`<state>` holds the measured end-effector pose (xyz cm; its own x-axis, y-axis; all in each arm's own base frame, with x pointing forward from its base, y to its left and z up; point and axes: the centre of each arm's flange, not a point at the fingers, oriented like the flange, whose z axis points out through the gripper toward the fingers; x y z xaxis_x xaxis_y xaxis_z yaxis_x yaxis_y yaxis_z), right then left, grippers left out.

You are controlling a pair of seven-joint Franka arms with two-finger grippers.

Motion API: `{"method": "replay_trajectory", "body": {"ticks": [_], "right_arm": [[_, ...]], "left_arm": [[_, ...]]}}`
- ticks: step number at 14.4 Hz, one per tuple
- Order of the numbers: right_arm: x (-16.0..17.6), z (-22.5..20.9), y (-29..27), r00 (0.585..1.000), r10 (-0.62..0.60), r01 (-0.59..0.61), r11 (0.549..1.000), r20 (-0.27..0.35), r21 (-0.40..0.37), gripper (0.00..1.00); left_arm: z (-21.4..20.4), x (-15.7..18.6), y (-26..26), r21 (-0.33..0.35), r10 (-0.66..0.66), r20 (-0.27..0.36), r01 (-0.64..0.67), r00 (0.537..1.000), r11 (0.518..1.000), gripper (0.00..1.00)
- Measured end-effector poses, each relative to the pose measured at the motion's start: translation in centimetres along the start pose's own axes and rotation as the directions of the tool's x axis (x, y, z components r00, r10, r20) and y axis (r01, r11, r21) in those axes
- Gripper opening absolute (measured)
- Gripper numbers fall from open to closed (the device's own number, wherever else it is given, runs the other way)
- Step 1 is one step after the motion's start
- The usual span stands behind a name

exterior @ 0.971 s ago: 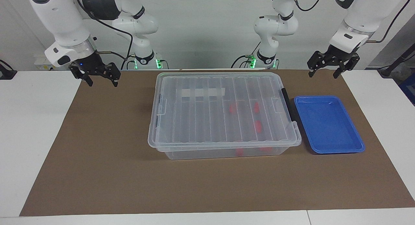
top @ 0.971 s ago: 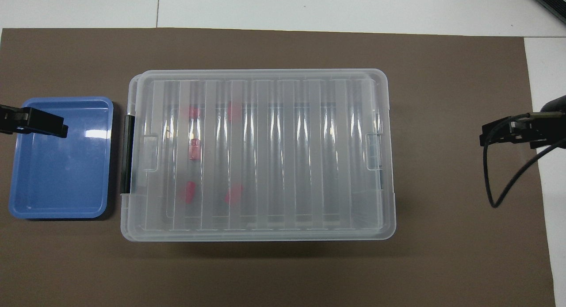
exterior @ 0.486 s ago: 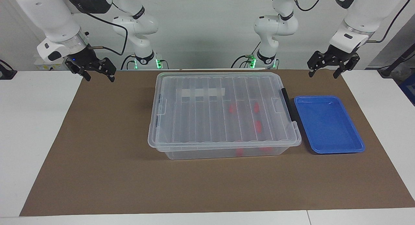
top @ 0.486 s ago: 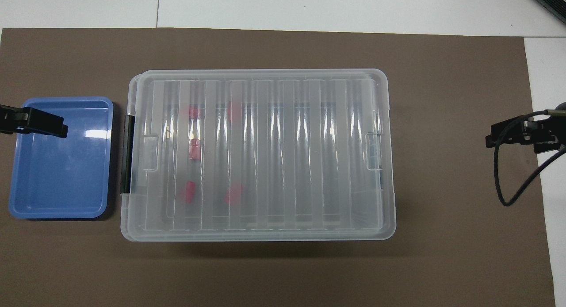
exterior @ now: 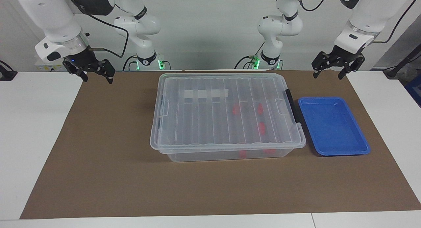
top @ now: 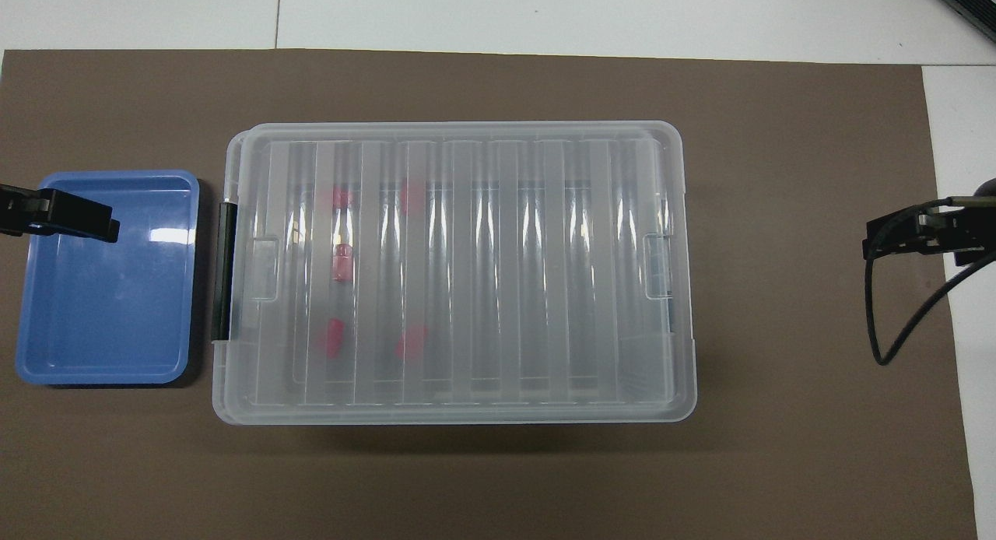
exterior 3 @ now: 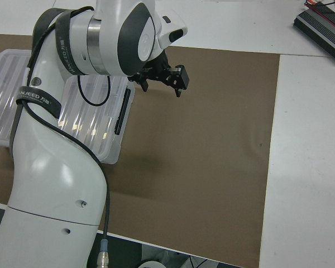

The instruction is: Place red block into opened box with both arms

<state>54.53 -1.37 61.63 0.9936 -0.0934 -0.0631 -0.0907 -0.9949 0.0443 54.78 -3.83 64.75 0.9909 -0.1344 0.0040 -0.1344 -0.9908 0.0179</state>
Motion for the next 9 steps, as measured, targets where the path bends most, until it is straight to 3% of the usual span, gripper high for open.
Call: {"method": "replay_trajectory", "body": {"ticks": [9], "right_arm": [[-0.13, -0.62, -0.59, 1.000, -0.009, 0.009, 1.000, -0.012, 0.016, 1.00]], "left_arm": [[0.00, 0.00, 0.00, 0.000, 0.000, 0.000, 0.000, 1.000, 1.000, 1.00]]}}
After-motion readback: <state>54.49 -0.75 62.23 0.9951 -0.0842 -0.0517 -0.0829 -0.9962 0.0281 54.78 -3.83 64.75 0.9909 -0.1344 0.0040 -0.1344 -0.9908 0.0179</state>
